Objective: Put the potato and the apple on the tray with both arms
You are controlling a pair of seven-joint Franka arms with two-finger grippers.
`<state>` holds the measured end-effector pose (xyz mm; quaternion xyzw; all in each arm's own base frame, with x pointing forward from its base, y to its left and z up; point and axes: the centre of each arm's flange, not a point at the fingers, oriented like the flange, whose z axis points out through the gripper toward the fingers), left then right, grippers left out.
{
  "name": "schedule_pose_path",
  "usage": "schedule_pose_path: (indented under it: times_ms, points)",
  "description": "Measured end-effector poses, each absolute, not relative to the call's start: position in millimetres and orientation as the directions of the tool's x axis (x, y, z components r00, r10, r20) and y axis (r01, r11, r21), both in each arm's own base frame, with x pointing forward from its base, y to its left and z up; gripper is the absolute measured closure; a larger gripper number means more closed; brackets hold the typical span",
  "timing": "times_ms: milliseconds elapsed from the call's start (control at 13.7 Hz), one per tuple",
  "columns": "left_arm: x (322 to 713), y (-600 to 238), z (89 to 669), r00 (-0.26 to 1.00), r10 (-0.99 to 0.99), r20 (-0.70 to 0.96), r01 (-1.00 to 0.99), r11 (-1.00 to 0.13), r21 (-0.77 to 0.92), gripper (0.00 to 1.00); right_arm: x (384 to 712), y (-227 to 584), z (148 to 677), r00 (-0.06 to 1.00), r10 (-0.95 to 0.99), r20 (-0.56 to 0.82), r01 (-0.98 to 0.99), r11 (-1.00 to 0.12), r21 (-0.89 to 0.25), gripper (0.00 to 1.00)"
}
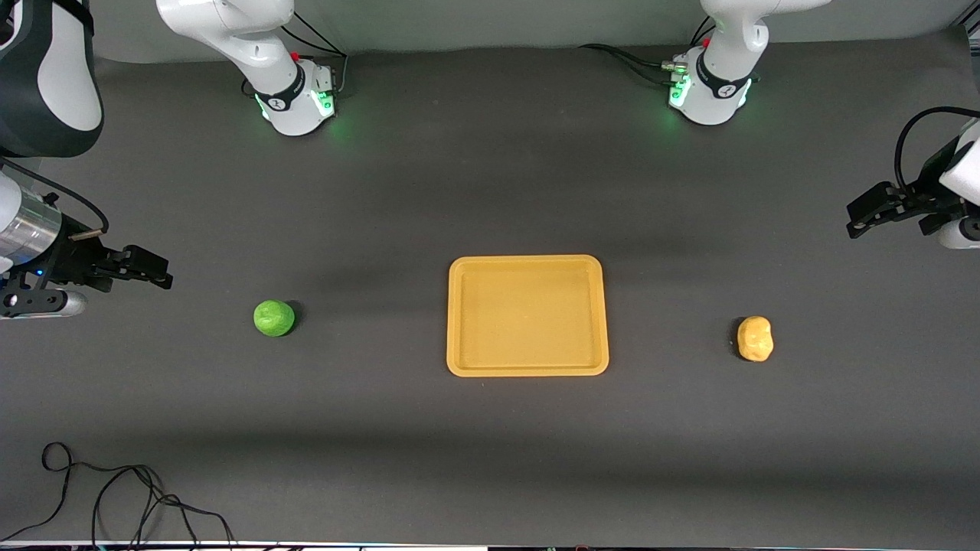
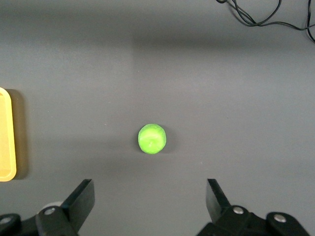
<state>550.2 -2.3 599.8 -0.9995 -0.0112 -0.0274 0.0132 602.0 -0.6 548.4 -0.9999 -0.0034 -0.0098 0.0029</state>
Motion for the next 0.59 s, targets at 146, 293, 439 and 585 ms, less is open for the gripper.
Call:
schedule_pose_path:
  times_ms: [146, 293, 439, 585]
  points:
    - [550.0, -2.3, 599.0, 0.998, 0.022, 0.053, 0.023, -0.999, -0.026, 0.00, 599.7, -1.0, 546.9, 1.000, 0.007, -0.002, 0.007, -1.000, -0.006, 0.00]
    - [549.9, -2.4, 597.9, 0.998, 0.022, 0.051, 0.023, -0.999, -0.026, 0.00, 598.7, -1.7, 547.0, 1.000, 0.005, -0.010, 0.005, -1.000, -0.006, 0.00]
    - [549.7, -2.7, 596.1, 0.999, 0.021, 0.047, 0.022, -0.999, -0.026, 0.00, 599.0, -2.3, 549.3, 1.000, 0.004, -0.006, 0.004, -1.000, -0.006, 0.00]
    - [550.3, -5.6, 593.1, 0.999, 0.013, 0.044, 0.014, -1.000, -0.026, 0.00, 599.4, -2.5, 551.6, 1.000, 0.004, -0.002, 0.004, -1.000, -0.006, 0.00]
